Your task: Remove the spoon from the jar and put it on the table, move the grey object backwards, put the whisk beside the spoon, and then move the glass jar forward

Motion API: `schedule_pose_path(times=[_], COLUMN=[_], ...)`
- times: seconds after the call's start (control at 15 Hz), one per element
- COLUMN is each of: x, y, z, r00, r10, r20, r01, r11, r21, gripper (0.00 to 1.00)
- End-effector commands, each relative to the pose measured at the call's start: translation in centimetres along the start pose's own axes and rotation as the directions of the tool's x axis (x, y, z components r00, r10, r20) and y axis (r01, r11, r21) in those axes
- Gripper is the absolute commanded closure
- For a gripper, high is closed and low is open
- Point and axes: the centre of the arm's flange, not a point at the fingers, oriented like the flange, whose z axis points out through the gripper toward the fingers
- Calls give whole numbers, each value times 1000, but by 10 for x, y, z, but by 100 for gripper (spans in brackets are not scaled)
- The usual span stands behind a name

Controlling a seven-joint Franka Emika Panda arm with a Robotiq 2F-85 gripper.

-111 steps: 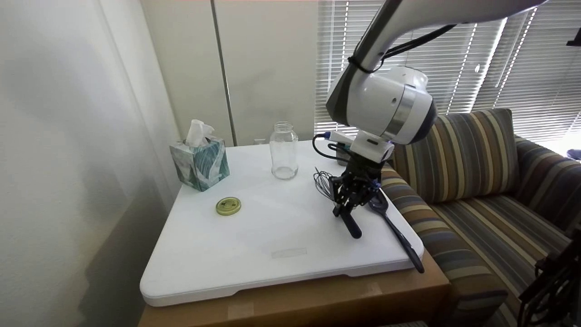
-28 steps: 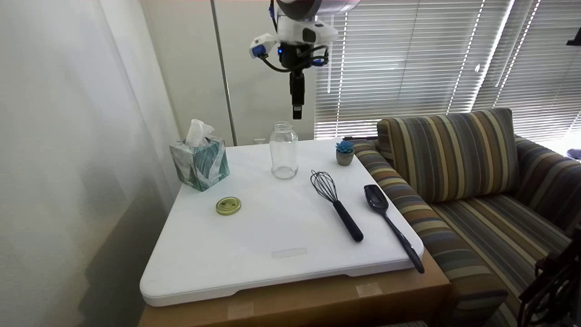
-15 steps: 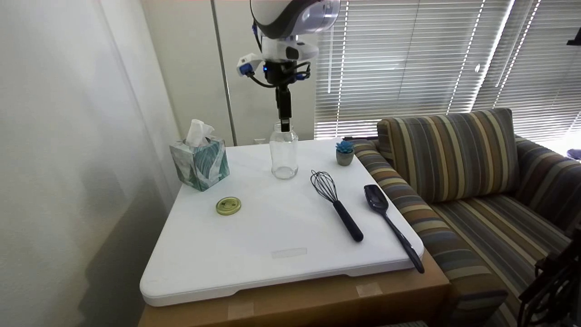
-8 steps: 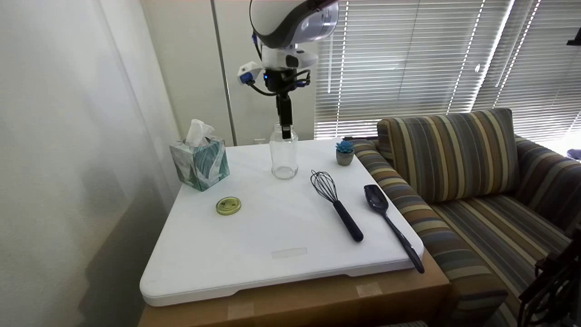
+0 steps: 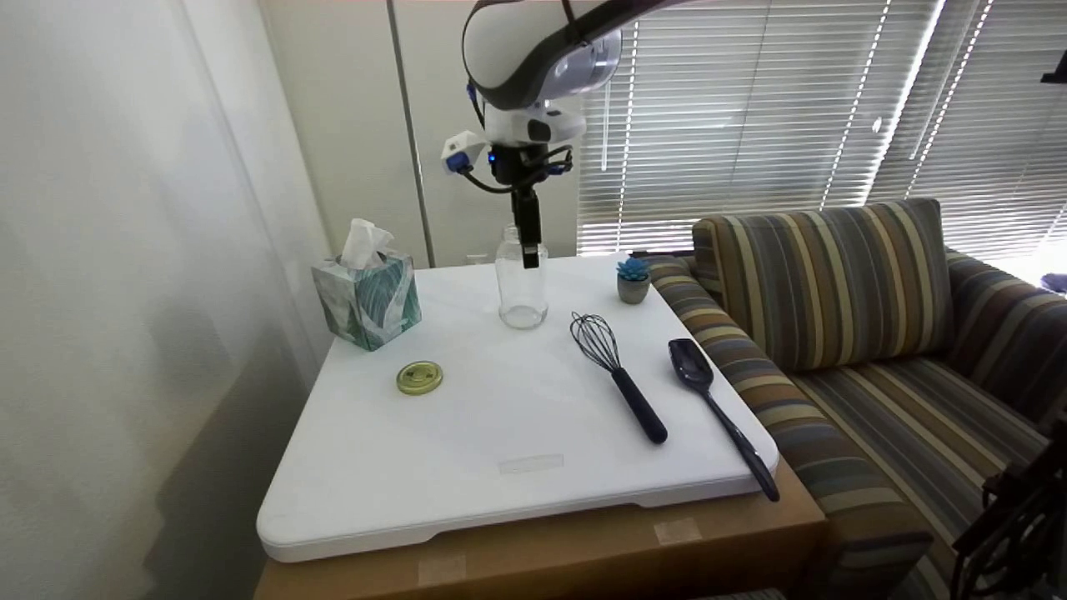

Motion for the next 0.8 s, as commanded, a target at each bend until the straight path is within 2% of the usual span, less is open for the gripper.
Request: schedule_pose_path(times=[0.0, 0.07, 0.2, 0.73], x=[-3, -4, -3, 0], y=[-19, -20, -23, -21], z=[9, 13, 17, 23], r00=[1000, 1000, 1000, 1000], r10=[-4, -4, -1, -2], r20=[7, 7, 6, -2], r01=[4, 4, 1, 2], r11=[999, 999, 999, 999], r21=[-33, -38, -43, -48], gripper=[5, 26, 31, 88])
